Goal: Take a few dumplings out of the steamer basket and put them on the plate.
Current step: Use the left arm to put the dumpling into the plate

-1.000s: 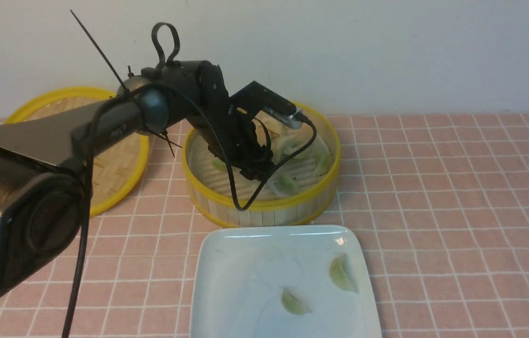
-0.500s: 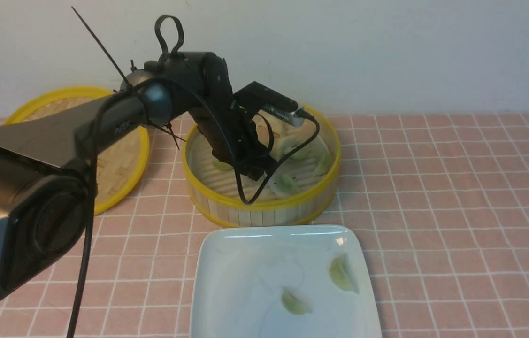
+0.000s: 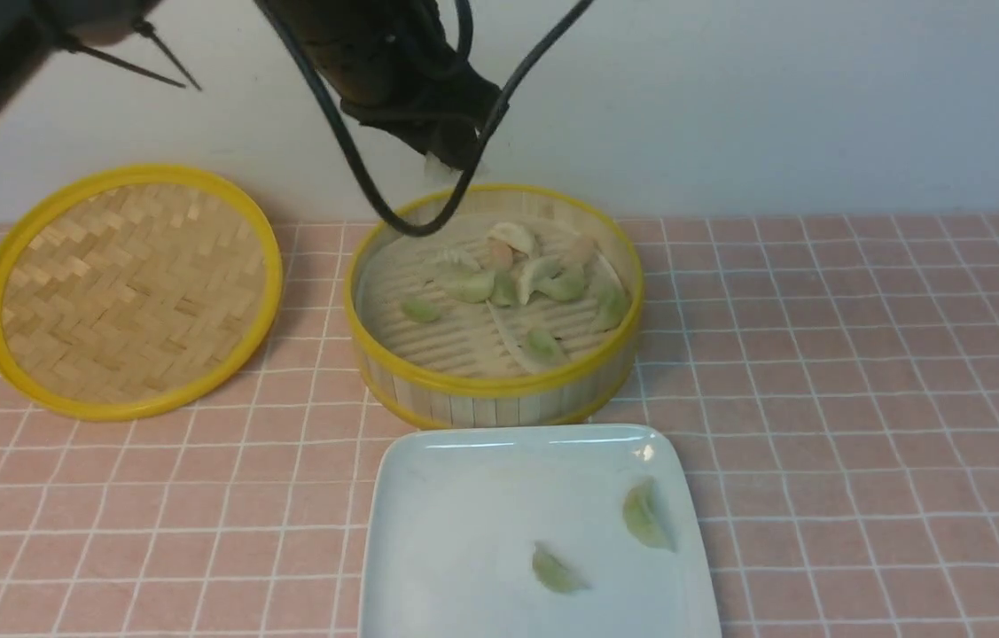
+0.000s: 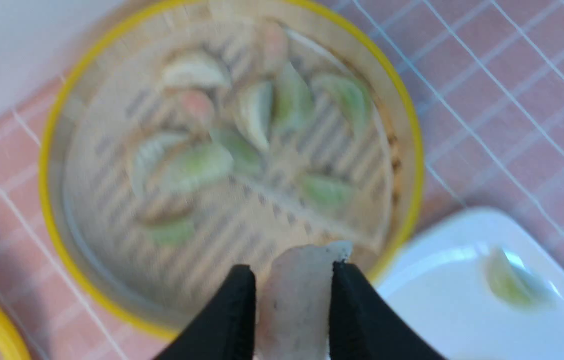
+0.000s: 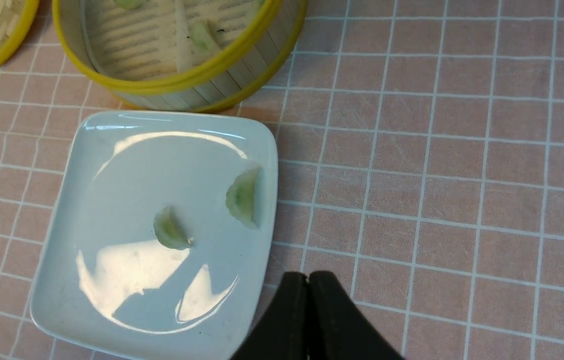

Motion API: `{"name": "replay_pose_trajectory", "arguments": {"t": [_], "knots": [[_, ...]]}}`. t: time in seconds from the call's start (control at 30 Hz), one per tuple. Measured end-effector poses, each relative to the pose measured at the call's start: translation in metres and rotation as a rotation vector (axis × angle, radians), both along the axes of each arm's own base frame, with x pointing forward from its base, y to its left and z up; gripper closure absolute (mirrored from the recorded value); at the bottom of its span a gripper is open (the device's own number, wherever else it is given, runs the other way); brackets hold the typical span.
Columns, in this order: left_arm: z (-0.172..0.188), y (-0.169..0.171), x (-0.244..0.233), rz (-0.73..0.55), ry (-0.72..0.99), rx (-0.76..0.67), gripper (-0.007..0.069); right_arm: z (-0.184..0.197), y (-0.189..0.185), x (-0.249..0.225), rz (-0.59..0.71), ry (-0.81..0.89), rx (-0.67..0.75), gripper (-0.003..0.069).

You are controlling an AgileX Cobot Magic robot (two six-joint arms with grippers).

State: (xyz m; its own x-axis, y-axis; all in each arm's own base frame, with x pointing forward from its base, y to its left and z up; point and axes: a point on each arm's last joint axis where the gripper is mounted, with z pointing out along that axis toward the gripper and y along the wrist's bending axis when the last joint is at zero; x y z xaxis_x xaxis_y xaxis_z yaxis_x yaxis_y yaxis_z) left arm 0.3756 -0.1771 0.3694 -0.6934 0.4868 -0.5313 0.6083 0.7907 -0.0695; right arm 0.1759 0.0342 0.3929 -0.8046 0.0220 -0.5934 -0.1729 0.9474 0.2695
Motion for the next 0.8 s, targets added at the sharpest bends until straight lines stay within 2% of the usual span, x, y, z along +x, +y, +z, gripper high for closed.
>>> {"name": "replay_pose_trajectory", "arguments": {"t": [0.2, 0.27, 0.37, 0.47, 0.57, 0.63, 0.67, 0.7, 0.73, 0.77, 0.8], "knots": [[-0.056, -0.008, -0.063, -0.085, 0.239, 0.104, 0.0459, 0.000, 0.000, 0.000, 0.000, 0.000, 0.002, 0.0669], [-0.095, -0.015, -0.082, -0.122, 0.356, 0.163, 0.0459, 0.000, 0.000, 0.000, 0.000, 0.000, 0.002, 0.0669], [-0.135, -0.025, -0.088, -0.132, 0.390, 0.191, 0.0460, 0.000, 0.000, 0.000, 0.000, 0.000, 0.002, 0.0669], [-0.157, -0.031, -0.084, -0.127, 0.390, 0.198, 0.0459, 0.000, 0.001, 0.000, 0.004, 0.000, 0.011, 0.0669], [-0.170, -0.034, -0.079, -0.118, 0.395, 0.200, 0.0406, 0.001, 0.002, 0.002, 0.017, 0.000, 0.011, 0.0669], [-0.173, -0.034, -0.079, -0.118, 0.398, 0.203, 0.0297, 0.003, 0.002, 0.008, 0.027, 0.001, 0.008, 0.0669], [-0.173, -0.034, -0.079, -0.118, 0.398, 0.203, 0.0297, 0.003, 0.002, 0.009, 0.028, 0.001, 0.008, 0.0669], [-0.171, -0.035, -0.078, -0.119, 0.400, 0.204, 0.0202, 0.006, 0.004, 0.018, 0.043, 0.001, 0.017, 0.0669], [-0.171, -0.035, -0.078, -0.120, 0.403, 0.205, 0.0202, 0.005, 0.004, 0.020, 0.043, 0.006, 0.019, 0.0669], [-0.165, -0.035, -0.077, -0.119, 0.412, 0.212, 0.0153, 0.008, 0.008, 0.029, 0.062, 0.006, 0.025, 0.0669], [-0.162, -0.035, -0.077, -0.118, 0.421, 0.218, 0.0144, 0.010, 0.010, 0.033, 0.075, 0.003, 0.025, 0.0669]]}}
